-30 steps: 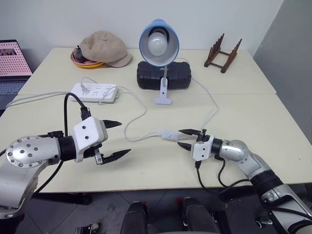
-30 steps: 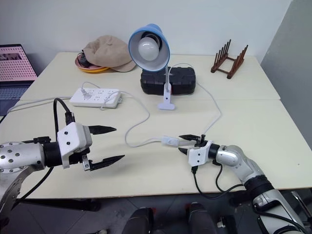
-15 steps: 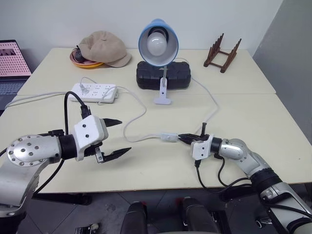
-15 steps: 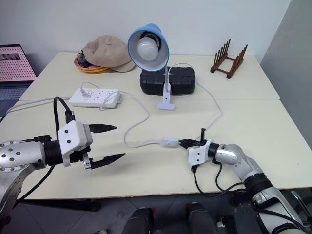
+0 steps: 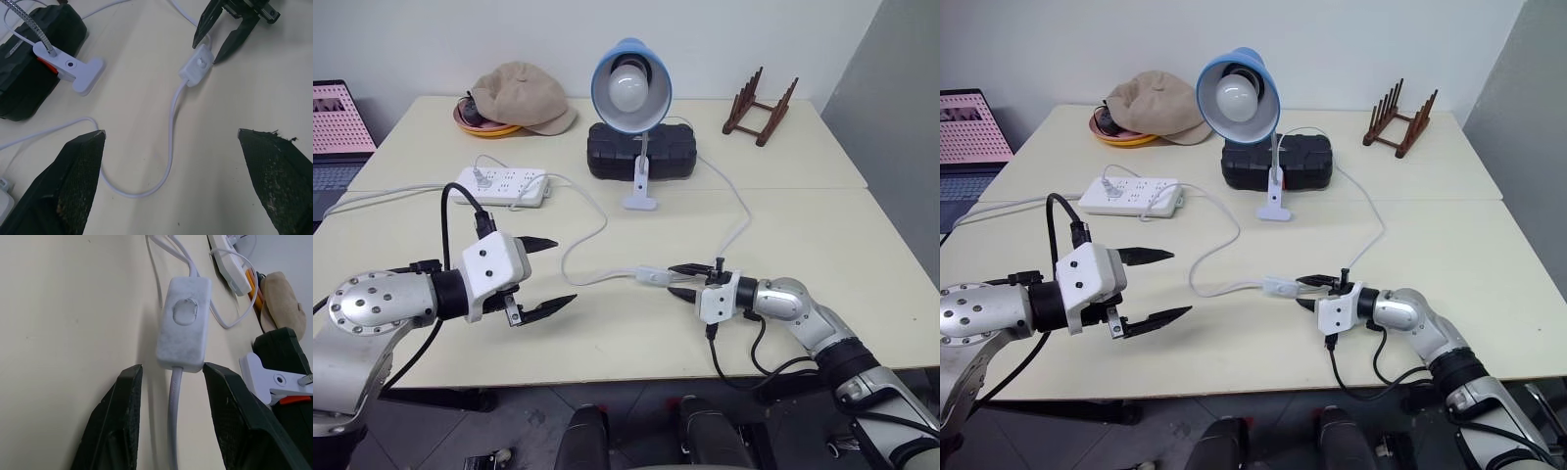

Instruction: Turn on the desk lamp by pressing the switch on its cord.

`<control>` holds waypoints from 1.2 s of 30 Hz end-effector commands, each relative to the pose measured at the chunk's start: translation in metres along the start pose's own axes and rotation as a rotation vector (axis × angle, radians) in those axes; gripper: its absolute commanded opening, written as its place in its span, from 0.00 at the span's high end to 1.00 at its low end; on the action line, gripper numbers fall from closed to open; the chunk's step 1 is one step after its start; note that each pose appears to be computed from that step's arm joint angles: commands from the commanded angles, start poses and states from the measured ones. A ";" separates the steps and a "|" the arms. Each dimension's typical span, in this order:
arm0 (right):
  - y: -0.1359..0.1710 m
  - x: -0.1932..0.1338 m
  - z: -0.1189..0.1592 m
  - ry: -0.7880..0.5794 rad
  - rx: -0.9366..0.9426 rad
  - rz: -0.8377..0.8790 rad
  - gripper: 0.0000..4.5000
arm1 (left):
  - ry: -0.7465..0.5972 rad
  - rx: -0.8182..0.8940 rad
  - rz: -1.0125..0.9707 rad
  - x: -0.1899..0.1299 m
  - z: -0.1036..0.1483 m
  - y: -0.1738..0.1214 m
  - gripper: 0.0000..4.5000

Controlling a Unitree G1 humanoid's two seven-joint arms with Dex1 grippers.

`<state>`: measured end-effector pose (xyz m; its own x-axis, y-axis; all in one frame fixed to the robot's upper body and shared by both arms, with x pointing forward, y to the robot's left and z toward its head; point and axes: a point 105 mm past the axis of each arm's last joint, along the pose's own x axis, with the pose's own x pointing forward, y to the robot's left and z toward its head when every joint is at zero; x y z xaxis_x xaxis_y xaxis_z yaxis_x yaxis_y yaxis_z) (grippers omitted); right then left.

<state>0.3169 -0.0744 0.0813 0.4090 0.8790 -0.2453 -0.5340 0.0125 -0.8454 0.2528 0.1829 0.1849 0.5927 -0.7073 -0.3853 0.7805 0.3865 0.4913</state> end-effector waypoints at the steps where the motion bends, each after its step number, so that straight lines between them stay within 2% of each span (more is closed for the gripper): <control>1: -0.005 0.004 0.015 -0.060 -0.030 -0.020 0.55 | -0.023 0.033 0.021 -0.001 0.007 0.003 0.00; 17: -0.005 0.007 0.016 -0.068 -0.006 -0.035 0.55 | -0.030 0.040 0.031 -0.001 0.010 0.005 0.00; 20: -0.007 0.007 0.017 -0.070 -0.001 -0.042 0.65 | -0.032 0.040 0.034 0.000 0.010 0.006 0.00; 22: -0.008 0.007 0.017 -0.071 0.004 -0.045 0.76 | -0.032 0.038 0.034 0.000 0.010 0.005 0.00; 28: -0.011 0.005 0.018 -0.074 0.019 -0.040 0.77 | -0.034 0.002 0.043 -0.001 0.008 0.006 0.00; 30: -0.015 0.003 0.019 -0.078 0.070 -0.016 0.77 | -0.070 -0.121 0.067 -0.002 0.008 0.009 0.00; 32: -0.024 -0.002 0.021 -0.067 0.172 0.055 0.77 | -0.148 -0.441 0.024 -0.005 0.007 0.001 0.00; 36: -0.039 -0.008 0.029 -0.054 0.292 0.150 0.77 | -0.240 -0.790 -0.063 -0.007 0.011 -0.014 0.00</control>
<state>0.3133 -0.0701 0.1060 0.3051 0.8895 -0.3401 -0.7522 0.0061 -0.6589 0.2436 0.1815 0.1829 0.5785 -0.7804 -0.2374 0.7832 0.6127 -0.1056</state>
